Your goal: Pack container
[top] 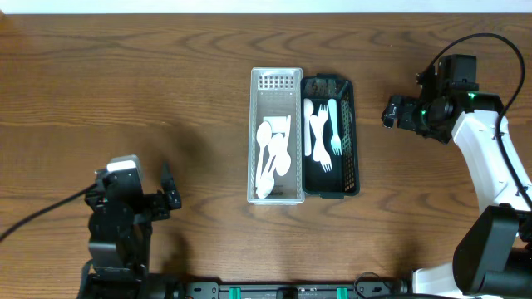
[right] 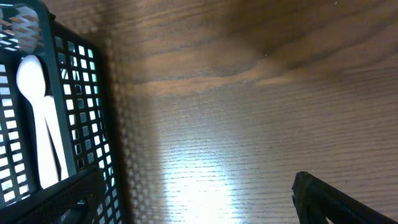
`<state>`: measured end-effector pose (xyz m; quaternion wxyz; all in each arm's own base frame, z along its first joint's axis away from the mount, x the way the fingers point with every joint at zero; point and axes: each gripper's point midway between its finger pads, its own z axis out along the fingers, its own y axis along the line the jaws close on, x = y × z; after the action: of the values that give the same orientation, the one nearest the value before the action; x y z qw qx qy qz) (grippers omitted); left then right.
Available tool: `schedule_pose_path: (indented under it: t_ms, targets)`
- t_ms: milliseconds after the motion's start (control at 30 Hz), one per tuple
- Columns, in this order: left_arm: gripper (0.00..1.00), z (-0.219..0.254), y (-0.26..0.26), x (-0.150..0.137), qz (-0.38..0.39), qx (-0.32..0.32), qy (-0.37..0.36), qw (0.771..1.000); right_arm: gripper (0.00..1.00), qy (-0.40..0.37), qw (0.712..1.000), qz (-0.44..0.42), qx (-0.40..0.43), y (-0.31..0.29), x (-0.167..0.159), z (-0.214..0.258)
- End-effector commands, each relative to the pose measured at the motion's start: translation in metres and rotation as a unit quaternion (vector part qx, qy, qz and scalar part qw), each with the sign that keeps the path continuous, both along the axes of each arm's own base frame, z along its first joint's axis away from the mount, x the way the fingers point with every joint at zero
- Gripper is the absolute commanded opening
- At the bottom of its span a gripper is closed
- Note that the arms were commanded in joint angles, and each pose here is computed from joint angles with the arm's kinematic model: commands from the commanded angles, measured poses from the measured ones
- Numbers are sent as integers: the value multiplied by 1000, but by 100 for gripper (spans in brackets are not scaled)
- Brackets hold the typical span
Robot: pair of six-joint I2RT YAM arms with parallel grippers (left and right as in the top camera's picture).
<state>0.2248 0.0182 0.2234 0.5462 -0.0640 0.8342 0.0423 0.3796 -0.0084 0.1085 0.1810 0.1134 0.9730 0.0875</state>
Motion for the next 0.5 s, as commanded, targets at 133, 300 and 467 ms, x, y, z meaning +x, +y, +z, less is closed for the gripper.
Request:
schedule_pose_path:
  t_ms: [133, 300, 467]
  targets:
    - [98, -30, 1, -5, 9, -18, -26, 999, 99, -15, 1000, 14, -1, 4, 1, 10]
    - [98, -48, 2, -10, 9, -18, -30, 999, 99, -15, 1000, 14, -1, 4, 1, 10]
    - [98, -60, 2, -12, 9, -19, -33, 999, 99, -15, 1000, 14, -1, 4, 1, 10]
